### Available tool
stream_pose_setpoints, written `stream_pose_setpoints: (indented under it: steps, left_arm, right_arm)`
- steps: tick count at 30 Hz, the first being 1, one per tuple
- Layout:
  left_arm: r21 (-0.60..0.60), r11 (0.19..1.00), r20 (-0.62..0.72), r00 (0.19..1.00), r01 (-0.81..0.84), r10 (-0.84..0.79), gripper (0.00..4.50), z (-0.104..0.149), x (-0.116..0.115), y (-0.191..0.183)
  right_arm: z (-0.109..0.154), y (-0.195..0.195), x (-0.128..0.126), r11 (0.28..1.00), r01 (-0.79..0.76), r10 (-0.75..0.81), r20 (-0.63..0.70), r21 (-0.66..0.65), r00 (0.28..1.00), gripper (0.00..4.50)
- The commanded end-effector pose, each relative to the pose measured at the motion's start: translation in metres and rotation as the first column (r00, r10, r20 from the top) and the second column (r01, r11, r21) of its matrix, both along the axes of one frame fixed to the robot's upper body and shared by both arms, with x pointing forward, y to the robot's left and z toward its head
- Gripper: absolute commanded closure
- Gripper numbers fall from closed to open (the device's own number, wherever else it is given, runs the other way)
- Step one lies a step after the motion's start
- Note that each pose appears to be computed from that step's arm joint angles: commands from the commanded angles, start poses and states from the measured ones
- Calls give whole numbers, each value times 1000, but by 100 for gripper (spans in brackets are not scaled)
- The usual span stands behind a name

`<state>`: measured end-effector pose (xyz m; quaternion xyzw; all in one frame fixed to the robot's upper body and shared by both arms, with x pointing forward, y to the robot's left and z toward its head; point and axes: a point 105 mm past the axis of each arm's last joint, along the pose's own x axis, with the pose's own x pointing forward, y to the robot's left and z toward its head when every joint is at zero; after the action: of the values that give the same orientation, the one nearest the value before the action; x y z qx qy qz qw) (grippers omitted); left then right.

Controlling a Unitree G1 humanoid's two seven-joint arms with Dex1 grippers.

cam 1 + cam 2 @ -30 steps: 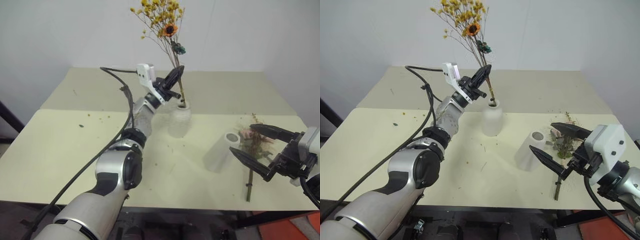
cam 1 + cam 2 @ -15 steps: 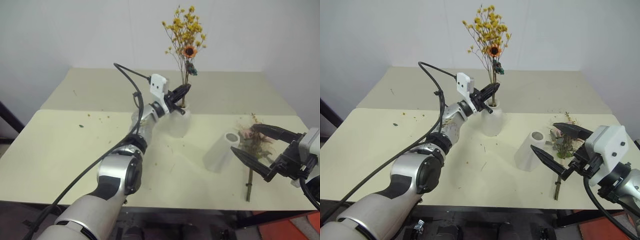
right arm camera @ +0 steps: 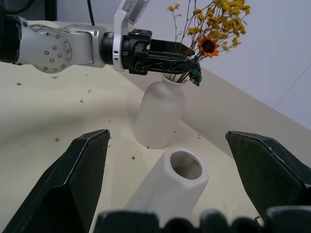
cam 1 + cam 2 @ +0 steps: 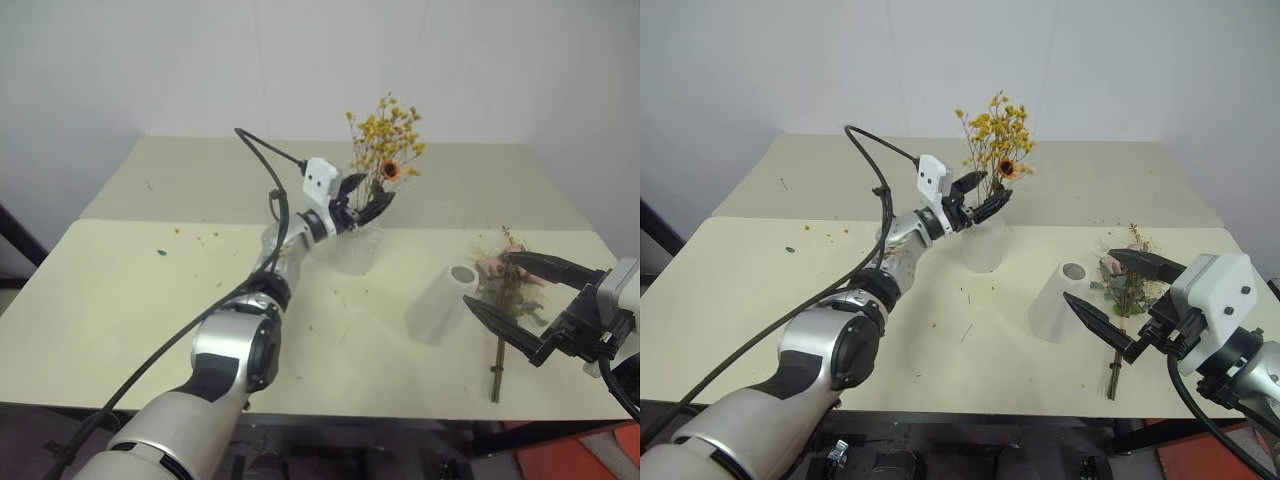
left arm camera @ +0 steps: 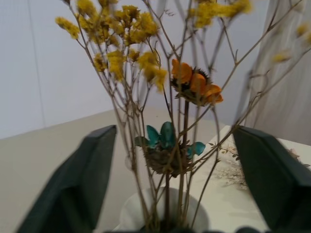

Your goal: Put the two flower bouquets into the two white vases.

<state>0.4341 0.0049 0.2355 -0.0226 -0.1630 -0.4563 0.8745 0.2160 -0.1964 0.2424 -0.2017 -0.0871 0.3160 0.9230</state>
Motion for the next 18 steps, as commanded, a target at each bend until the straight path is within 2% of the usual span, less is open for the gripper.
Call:
stream_pose_setpoints:
  steps: [1, 4, 7, 9, 11, 13, 15, 18]
  left_arm:
    - [-28, 1000, 32, 999, 2, -1, 2, 15, 1, 13]
    - [-26, 999, 82, 996, 23, -21, 2, 24, -1, 26]
    - [-103, 994, 144, 989, 39, -24, 2, 45, -5, 53]
    - [-162, 984, 183, 982, 71, -41, 2, 61, -13, 80]
    - [-160, 981, 218, 973, 109, -72, 2, 71, -27, 107]
    - [-84, 987, 231, 967, 134, -111, 2, 70, -44, 121]
    - [76, 988, 220, 964, 136, -150, 2, 58, -62, 129]
    - [328, 927, 110, 967, 183, -229, 2, 33, -88, 133]
  right_arm:
    - [9, 2, -1, 1000, -4, 4, 49, -2, 999, 0]
    - [10, 0, 1, 1000, 5, -5, 51, 4, 999, 0]
    - [10, -6, 6, 998, 59, -59, 38, 6, 998, 0]
    - [8, -16, 14, 990, 143, -143, 1, 0, 990, 0]
    - [4, -33, 24, 966, 259, -259, -56, -1, 964, 0]
    - [-3, -49, 30, 937, 349, -347, -151, -12, 926, 0]
    - [-9, -60, 32, 914, 403, -404, -200, -47, 893, 0]
    - [-23, -77, 36, 896, 442, -426, -365, -45, 828, 0]
